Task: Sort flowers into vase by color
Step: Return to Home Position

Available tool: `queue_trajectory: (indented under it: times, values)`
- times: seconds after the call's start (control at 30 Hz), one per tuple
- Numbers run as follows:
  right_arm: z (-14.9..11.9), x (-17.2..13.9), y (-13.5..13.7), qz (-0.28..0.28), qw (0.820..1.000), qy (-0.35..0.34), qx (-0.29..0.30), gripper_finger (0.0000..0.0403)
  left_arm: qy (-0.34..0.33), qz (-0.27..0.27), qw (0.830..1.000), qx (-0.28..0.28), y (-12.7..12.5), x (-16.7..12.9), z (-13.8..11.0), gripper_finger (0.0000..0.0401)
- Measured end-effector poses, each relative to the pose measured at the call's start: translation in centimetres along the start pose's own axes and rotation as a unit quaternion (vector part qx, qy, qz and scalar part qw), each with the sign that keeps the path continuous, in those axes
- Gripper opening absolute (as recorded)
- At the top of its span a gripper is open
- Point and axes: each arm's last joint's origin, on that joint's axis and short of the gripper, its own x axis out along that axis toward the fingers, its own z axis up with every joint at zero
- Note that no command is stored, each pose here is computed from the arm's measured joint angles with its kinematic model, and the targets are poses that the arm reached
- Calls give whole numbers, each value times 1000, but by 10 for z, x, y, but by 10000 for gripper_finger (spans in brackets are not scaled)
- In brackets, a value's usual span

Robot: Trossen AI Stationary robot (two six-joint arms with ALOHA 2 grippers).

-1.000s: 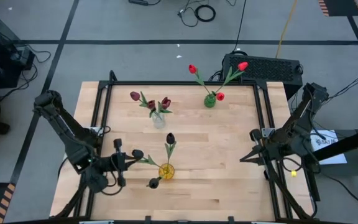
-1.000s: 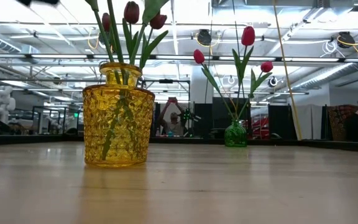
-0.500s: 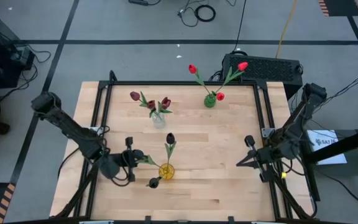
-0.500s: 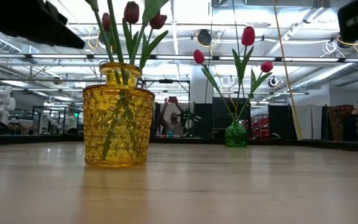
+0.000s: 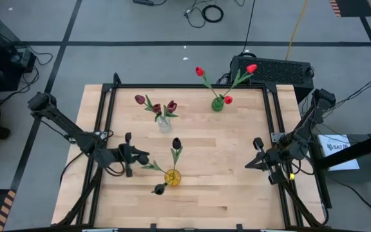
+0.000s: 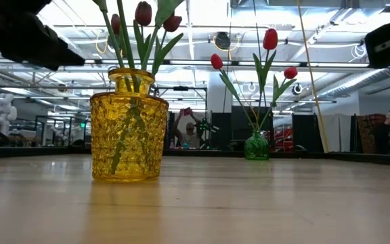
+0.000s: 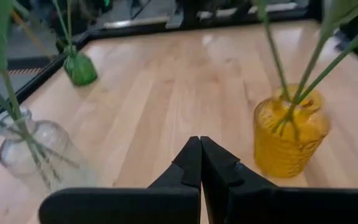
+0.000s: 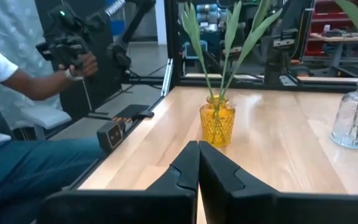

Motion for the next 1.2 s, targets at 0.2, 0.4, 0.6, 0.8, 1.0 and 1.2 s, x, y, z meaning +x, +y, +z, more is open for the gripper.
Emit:
queue_trajectory:
  times: [0.2,0.4,0.6,0.8,1.0,1.2]
  values:
    - [-3,-1,-1,0,1000,-3,2,0,-46,-49,998,6,10,-11,-3,0]
    - [-16,-1,-5,-9,1000,9,13,0,-63,-51,997,1,25,-14,-8,0]
    - [-27,0,-10,0,1000,-3,29,0,-72,-67,995,-3,36,-12,-8,0]
    - [-28,2,-14,4,1000,0,22,0,-81,-80,994,2,46,-10,-9,0]
    - [-22,5,-20,-1,1000,-20,-1,0,-93,-90,992,2,57,-7,-13,0]
    - [-20,8,-28,5,1000,-23,-11,0,-101,-87,991,-7,67,-5,-20,0]
